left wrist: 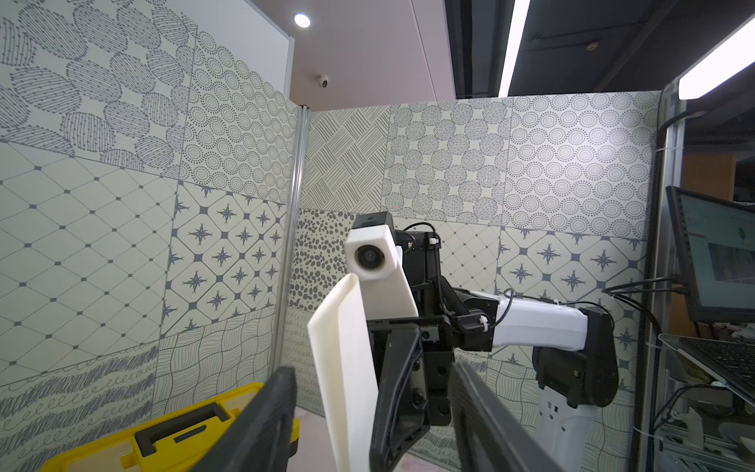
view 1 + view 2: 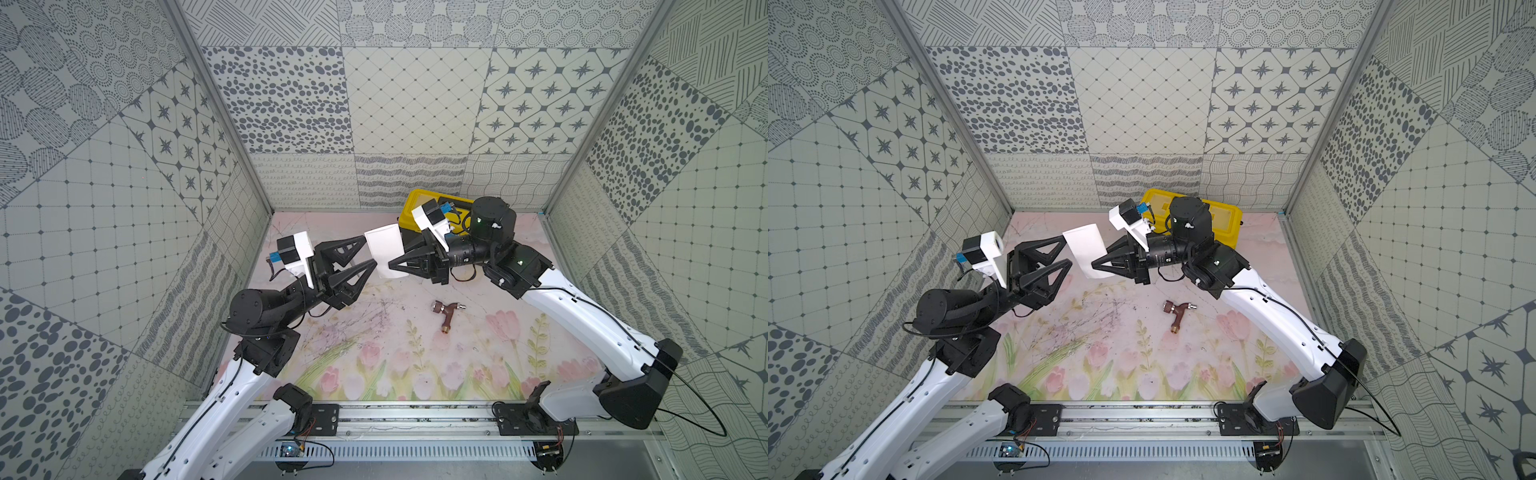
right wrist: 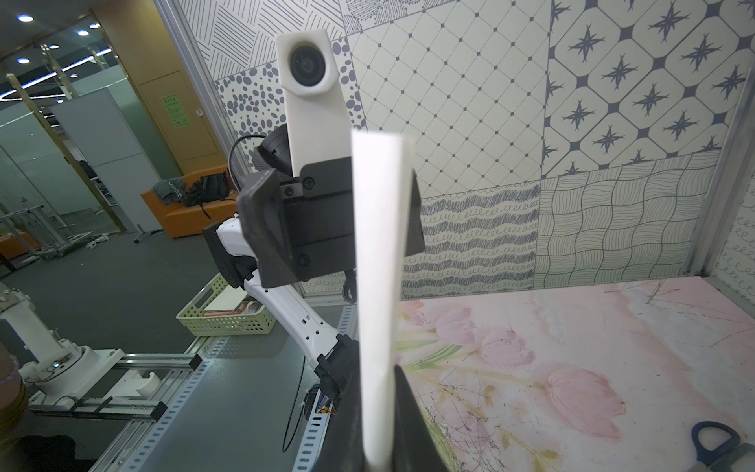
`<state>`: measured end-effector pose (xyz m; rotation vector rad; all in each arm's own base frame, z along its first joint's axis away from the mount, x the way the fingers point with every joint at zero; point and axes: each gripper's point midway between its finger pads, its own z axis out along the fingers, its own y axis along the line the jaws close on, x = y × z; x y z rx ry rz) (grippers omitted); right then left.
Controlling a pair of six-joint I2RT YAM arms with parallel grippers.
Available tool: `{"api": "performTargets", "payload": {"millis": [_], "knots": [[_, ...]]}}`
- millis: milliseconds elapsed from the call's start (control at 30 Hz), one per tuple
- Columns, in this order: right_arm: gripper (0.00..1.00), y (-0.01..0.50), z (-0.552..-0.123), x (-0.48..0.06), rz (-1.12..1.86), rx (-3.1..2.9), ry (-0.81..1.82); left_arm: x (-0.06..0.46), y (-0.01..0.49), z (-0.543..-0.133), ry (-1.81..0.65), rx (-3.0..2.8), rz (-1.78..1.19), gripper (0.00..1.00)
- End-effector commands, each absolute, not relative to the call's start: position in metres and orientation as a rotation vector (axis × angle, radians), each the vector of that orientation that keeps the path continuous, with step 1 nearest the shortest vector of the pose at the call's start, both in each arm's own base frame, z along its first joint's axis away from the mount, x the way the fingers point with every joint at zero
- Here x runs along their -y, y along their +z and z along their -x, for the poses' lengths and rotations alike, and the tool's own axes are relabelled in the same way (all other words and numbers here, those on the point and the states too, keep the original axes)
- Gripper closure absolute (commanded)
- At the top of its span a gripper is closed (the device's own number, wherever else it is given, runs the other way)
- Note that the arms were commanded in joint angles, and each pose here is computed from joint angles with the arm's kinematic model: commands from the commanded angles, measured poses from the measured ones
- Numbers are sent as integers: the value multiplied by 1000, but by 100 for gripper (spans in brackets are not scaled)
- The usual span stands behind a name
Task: Fold the square paper along the opposite sides
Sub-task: Smooth out the paper.
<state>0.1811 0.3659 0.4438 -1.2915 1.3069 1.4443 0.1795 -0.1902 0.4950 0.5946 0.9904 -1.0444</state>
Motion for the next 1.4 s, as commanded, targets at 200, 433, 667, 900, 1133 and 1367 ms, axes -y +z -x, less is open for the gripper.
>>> {"api": "performTargets", "payload": {"millis": [200,433,667,900,1133,1367], "knots": [[82,447,-175,-362,1318,-1250,1446,176,505,-172,-876,-947,-600,12],[81,448,-172,-361,1330,-1241,1452,170,506,-172,-788,-961,-602,14],[81,450,-164,-358,1361,-1209,1476,174,501,-185,-764,-1002,-614,26],[81,453,-156,-353,1387,-1174,1487,176,505,-188,-768,-1003,-629,33],[80,454,-154,-352,1394,-1167,1493,177,505,-188,-772,-1001,-636,39],[80,454,-154,-352,1396,-1166,1494,181,506,-186,-812,-993,-657,43]]}}
